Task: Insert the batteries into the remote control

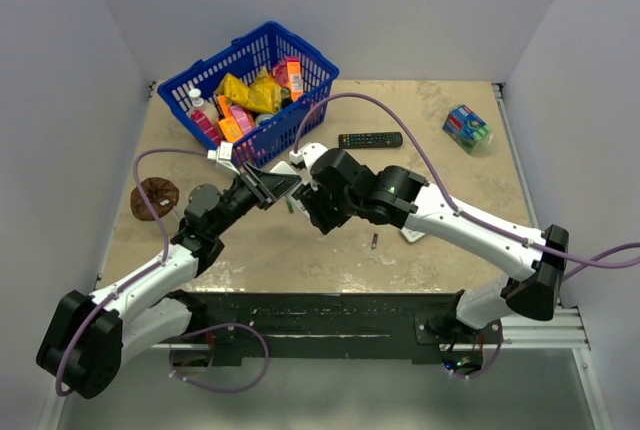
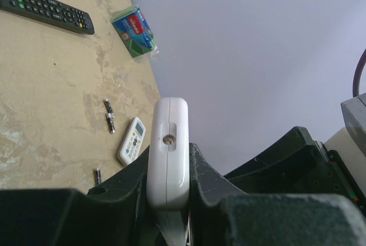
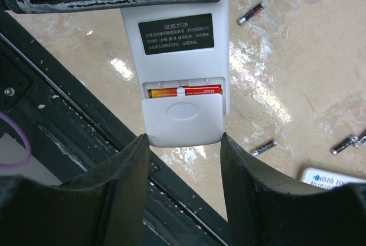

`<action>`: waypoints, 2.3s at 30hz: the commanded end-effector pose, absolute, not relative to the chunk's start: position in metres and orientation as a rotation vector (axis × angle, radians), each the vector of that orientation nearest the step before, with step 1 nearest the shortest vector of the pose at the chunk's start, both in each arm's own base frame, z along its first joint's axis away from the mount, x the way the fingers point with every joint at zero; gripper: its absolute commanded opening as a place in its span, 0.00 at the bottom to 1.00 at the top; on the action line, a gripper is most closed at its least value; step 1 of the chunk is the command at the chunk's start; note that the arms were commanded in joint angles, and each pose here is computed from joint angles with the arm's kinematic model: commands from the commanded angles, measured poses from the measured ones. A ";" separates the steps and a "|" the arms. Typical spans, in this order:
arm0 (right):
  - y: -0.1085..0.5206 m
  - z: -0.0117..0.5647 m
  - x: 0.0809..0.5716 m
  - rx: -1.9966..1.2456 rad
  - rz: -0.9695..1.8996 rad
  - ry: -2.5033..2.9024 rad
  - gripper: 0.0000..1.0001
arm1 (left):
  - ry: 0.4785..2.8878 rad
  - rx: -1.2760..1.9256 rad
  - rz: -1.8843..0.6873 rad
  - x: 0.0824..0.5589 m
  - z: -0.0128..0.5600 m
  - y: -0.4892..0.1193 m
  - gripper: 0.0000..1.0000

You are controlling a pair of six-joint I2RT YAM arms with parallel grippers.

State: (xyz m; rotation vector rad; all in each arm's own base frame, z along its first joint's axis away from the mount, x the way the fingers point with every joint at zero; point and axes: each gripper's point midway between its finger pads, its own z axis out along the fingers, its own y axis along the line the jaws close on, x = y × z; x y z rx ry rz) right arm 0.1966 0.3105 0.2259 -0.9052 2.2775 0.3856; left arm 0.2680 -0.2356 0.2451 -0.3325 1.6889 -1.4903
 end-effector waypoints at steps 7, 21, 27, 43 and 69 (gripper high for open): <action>0.313 0.246 0.207 -0.879 0.368 2.204 0.42 | 1.593 -0.310 -1.543 0.268 0.281 -0.235 0.00; 0.314 0.253 0.210 -0.870 0.376 2.164 0.42 | 1.616 -0.333 -1.549 0.267 0.281 -0.235 0.00; 0.315 0.243 0.209 -0.888 0.363 2.187 0.42 | 1.607 -0.336 -1.557 0.266 0.286 -0.235 0.00; 0.321 0.239 0.204 -0.932 0.393 2.193 0.42 | 1.606 -0.352 -1.561 0.266 0.287 -0.234 0.00; 0.318 0.229 0.206 -0.895 0.338 2.234 0.43 | 1.577 -0.355 -1.581 0.265 0.294 -0.235 0.00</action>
